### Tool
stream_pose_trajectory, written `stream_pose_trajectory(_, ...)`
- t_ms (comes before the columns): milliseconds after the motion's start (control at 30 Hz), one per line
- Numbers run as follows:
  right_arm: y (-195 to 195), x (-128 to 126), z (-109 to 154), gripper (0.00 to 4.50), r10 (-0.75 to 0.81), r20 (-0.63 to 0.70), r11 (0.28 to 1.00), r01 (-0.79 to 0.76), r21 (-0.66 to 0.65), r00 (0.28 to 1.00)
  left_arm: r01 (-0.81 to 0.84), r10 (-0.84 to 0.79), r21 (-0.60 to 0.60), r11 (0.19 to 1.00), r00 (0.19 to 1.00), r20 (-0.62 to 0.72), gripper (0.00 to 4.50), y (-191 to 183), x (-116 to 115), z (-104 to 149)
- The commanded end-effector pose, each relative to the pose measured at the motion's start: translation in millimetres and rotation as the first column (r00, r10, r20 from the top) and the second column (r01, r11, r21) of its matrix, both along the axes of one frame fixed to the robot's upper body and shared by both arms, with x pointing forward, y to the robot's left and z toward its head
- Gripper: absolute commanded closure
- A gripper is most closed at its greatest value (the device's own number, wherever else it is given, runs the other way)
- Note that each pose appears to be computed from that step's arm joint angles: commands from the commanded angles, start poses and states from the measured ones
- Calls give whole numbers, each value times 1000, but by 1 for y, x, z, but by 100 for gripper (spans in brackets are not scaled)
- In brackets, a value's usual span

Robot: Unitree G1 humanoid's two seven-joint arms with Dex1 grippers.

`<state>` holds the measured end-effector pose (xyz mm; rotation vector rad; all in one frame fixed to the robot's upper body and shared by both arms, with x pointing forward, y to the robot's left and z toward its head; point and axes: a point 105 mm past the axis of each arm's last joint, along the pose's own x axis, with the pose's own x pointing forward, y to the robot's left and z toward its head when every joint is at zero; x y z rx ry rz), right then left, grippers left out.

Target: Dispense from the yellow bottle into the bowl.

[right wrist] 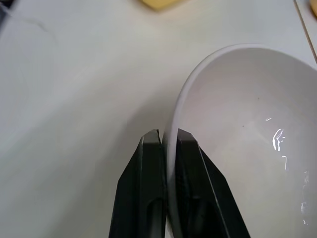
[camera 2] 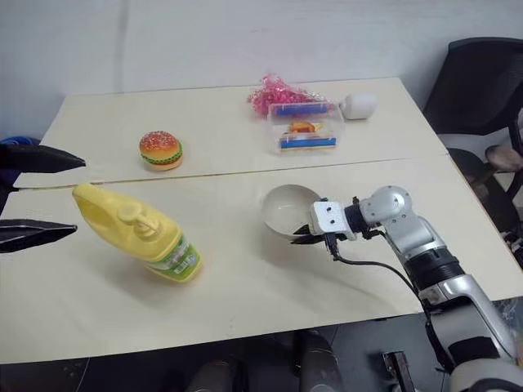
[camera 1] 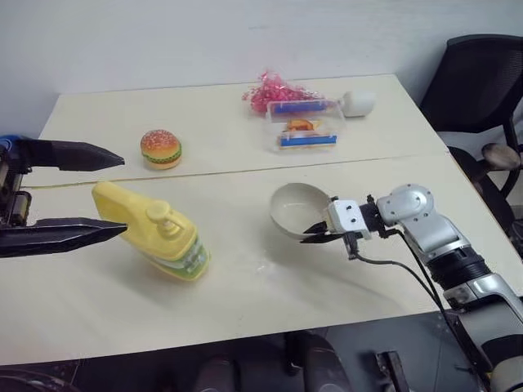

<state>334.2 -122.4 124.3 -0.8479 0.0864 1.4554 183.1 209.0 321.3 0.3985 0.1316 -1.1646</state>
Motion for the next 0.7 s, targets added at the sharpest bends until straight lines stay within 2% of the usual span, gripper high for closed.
stream_pose_trajectory(33, -9, 10, -2, 419, -85, 54, 996, 83, 27, 995, -20, 18, 27, 999, 998, 66, 1, 1, -6, 3)
stream_pose_trajectory(100, -10, 13, -3, 366, -122, 33, 992, 121, 45, 992, -24, 22, 34, 999, 998, 65, 0, 2, -6, 1)
stream_pose_trajectory(267, -16, 16, 6, 193, -151, 40, 987, 149, 64, 988, -36, 33, 37, 999, 997, 63, 0, 6, -3, -4)
stream_pose_trajectory(367, -36, 10, 34, 90, -165, 37, 983, 161, 88, 986, -53, 50, 38, 998, 997, 63, 0, 12, 0, -8)
stream_pose_trajectory(400, -49, 3, 51, 53, -160, 5, 983, 159, 96, 987, -65, 62, 36, 997, 996, 63, 0, 15, 1, -9)
stream_pose_trajectory(567, -94, -25, 104, 53, -174, -156, 977, 190, 94, 972, -103, 102, 17, 994, 993, 63, 0, 25, 4, -8)
stream_pose_trajectory(700, -119, -28, 119, 53, -260, -225, 953, 287, 95, 939, -128, 127, 15, 992, 990, 56, 0, 31, 6, -13)
